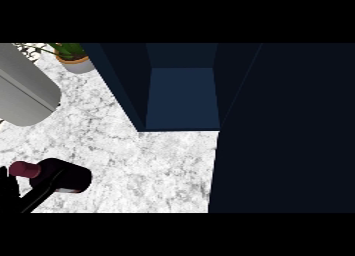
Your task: Pick up the wine, place it into the cabinet and close the cabinet
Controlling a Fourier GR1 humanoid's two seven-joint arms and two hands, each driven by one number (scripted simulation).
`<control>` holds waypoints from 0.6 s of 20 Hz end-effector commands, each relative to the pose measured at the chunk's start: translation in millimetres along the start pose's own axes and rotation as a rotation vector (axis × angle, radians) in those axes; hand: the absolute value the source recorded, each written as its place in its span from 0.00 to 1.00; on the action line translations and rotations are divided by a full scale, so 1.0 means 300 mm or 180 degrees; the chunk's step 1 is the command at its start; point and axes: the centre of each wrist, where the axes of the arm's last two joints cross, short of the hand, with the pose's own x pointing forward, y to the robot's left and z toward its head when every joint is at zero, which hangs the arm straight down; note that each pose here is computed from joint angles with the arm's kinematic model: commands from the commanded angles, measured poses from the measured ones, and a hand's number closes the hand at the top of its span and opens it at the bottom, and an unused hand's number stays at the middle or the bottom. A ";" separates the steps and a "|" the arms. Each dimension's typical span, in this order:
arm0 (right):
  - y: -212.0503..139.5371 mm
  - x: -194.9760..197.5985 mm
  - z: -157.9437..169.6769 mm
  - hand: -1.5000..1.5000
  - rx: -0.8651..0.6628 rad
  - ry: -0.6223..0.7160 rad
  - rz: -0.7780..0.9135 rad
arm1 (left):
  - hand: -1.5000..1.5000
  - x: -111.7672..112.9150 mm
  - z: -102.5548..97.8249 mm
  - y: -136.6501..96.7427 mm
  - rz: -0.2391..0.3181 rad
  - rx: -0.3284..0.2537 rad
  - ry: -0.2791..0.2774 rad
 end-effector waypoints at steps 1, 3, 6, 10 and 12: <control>-0.013 0.158 0.119 0.00 0.0034 -0.0250 -0.0084 | 0.00 -0.075 -0.005 -0.002 0.0038 -0.0098 0.0063; 0.006 0.188 0.145 0.00 0.0061 -0.0282 -0.0153 | 0.00 -0.093 0.014 -0.017 -0.0013 -0.0082 0.0122; 0.003 0.167 0.105 0.00 0.0029 -0.0309 -0.0121 | 0.00 -0.166 0.028 -0.029 -0.0021 -0.0092 0.0111; 0.002 0.169 0.128 0.00 0.0074 -0.0243 -0.0114 | 0.00 -0.197 0.001 -0.033 0.0060 -0.0168 0.0179; 0.008 0.166 0.118 0.00 0.0054 -0.0252 -0.0169 | 0.00 -0.208 0.033 -0.050 0.0091 -0.0147 0.0109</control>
